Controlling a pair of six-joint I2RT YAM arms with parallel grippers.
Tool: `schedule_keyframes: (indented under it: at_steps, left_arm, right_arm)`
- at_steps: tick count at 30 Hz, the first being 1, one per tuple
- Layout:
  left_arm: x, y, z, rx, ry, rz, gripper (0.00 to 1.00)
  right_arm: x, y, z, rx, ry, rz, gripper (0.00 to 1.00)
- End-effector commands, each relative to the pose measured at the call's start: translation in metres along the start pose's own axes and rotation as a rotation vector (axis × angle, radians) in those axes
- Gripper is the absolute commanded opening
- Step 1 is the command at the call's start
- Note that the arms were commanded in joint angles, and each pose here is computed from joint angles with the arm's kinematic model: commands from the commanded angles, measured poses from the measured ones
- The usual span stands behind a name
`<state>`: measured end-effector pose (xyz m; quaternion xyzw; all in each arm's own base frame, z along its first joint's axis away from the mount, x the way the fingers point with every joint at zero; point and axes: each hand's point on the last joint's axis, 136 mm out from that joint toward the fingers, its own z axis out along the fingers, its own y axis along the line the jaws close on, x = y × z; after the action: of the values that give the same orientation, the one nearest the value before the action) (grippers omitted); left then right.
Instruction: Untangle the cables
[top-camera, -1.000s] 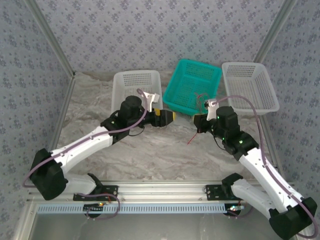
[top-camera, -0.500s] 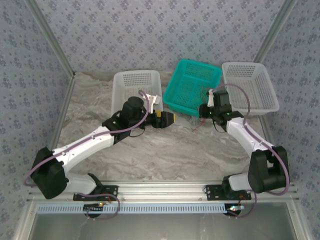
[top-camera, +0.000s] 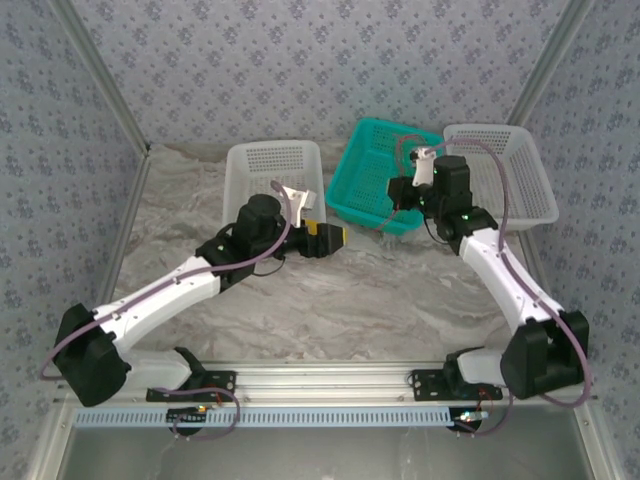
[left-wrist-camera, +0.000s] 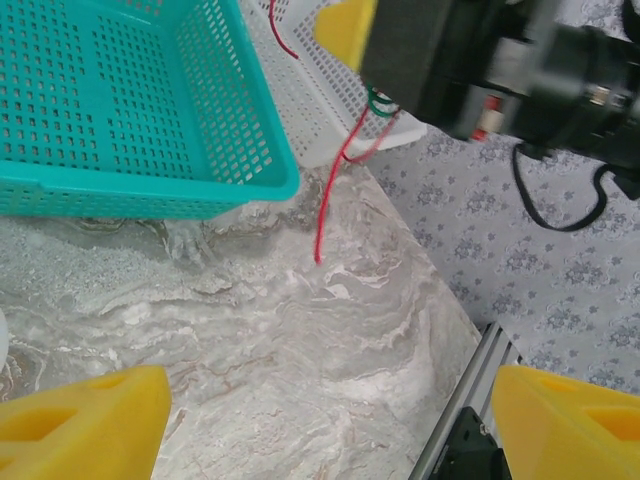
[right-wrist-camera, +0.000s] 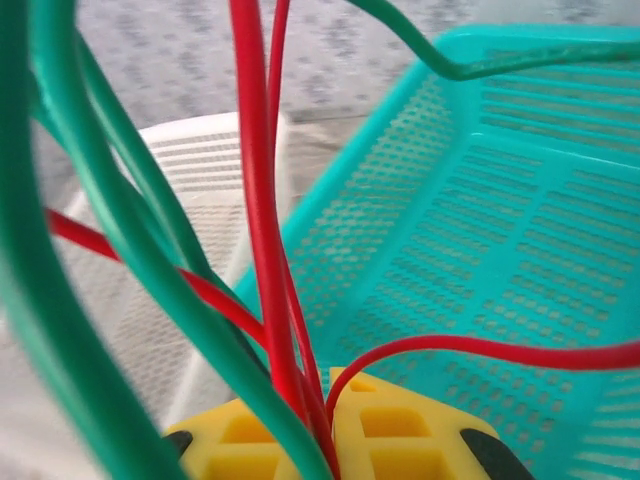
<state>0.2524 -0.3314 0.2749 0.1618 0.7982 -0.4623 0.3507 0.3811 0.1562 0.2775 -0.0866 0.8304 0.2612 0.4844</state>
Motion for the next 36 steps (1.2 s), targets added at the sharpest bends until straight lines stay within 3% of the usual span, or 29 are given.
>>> schedule_keyframes:
  at_steps: [1,7,13,15,18,20,25,31,36]
  left_arm:
    - [-0.021,-0.019,-0.022,0.019,-0.061,0.064,0.84]
    - [-0.042,-0.027,-0.048,0.043,-0.106,0.068,0.84]
    - [-0.054,-0.04,-0.068,0.143,-0.169,0.023,0.84]
    - [-0.044,-0.043,-0.064,0.163,-0.112,0.102,0.87]
    - [-0.002,-0.037,-0.055,0.14,0.083,0.399,0.87]
    - [0.021,-0.024,-0.05,0.103,0.138,0.593,0.88]
    - [0.031,-0.026,-0.048,0.195,-0.003,0.882,0.91]
    - [0.018,-0.033,-0.021,0.241,-0.034,0.915,0.9]
    - [-0.013,-0.022,0.004,0.12,-0.169,0.97,0.87]
  right_arm:
    - [-0.001,0.077,-0.046,-0.248,-0.052,-0.103,0.0]
    - [0.051,0.139,-0.101,-0.461,-0.067,-0.244,0.0]
    - [0.113,0.139,-0.105,-0.524,-0.013,-0.333,0.0]
    - [0.126,0.146,-0.108,-0.586,-0.003,-0.373,0.0]
    - [0.135,0.158,-0.113,-0.666,0.018,-0.406,0.0]
    - [0.133,0.164,-0.115,-0.697,0.029,-0.392,0.0]
    - [0.126,0.179,-0.124,-0.784,0.062,-0.353,0.0]
    - [0.114,0.195,-0.135,-0.864,0.086,-0.315,0.0]
    - [0.111,0.198,-0.137,-0.865,0.086,-0.309,0.0]
